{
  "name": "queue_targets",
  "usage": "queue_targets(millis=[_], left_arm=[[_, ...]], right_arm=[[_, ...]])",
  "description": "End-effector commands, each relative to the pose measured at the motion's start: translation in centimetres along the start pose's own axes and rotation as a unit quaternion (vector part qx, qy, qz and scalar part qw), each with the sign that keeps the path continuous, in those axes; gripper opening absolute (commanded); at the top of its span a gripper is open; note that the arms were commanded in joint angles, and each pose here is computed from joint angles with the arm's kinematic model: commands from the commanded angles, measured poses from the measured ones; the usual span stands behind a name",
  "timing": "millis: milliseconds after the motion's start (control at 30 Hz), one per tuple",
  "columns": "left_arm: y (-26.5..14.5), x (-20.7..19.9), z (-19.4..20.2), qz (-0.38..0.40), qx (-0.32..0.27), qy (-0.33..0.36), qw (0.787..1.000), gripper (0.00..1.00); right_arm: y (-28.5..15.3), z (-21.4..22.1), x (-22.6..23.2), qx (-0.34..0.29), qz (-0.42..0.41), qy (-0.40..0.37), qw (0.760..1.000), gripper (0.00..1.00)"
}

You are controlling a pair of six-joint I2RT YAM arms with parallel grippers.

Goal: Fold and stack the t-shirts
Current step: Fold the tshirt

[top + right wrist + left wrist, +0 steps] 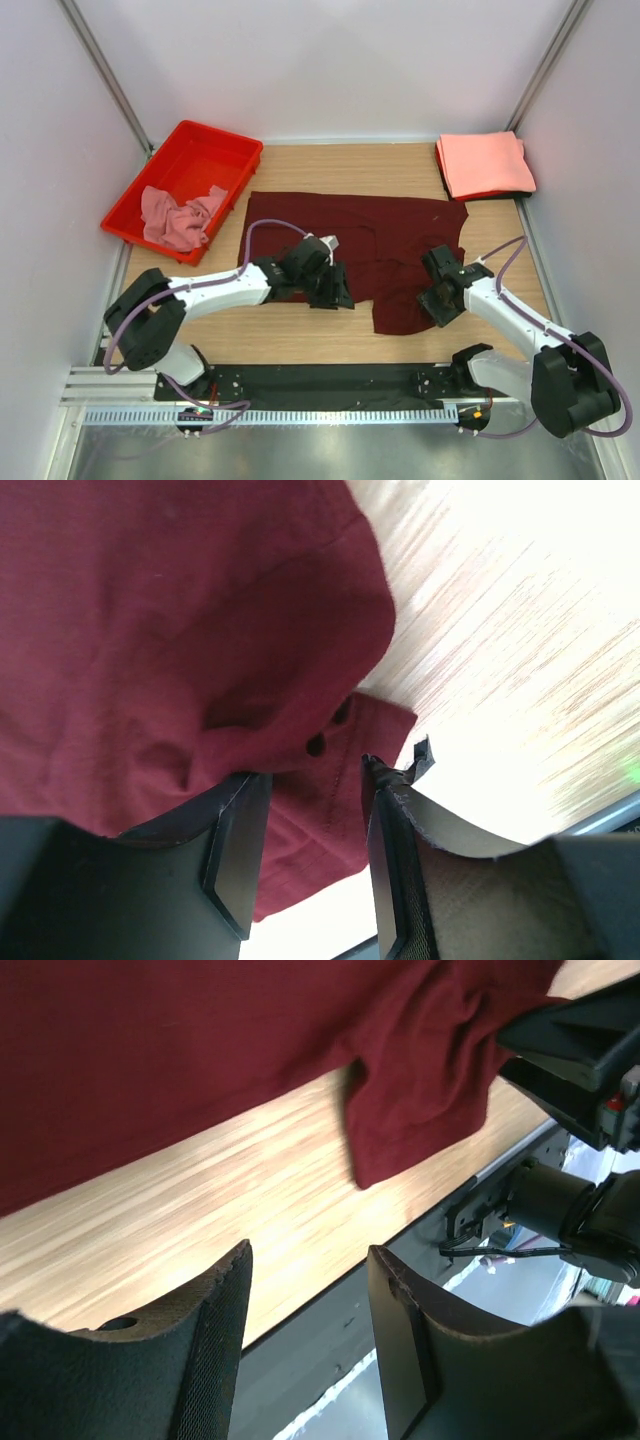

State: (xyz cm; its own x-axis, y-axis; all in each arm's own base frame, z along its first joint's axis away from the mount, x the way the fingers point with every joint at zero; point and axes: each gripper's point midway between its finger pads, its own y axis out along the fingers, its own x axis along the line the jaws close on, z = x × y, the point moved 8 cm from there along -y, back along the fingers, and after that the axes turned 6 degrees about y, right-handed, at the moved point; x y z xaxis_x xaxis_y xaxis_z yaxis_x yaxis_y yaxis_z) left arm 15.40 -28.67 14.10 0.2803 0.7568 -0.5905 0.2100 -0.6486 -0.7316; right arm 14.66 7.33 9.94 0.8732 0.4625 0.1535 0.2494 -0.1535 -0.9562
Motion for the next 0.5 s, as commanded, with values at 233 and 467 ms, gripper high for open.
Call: queue_targets(millis=[233, 467], left_arm=[[5.1, -7.7, -1.8, 0.168, 0.003, 0.053, 0.984, 0.41], [6.4, -10.2, -1.5, 0.227, 0.01, 0.073, 0.971, 0.32]], right_arm=[[-0.1, -0.4, 0.2, -0.019, -0.025, -0.028, 0.999, 0.48], [-0.1, -0.3, 0.1, -0.018, -0.031, -0.03, 0.999, 0.48]])
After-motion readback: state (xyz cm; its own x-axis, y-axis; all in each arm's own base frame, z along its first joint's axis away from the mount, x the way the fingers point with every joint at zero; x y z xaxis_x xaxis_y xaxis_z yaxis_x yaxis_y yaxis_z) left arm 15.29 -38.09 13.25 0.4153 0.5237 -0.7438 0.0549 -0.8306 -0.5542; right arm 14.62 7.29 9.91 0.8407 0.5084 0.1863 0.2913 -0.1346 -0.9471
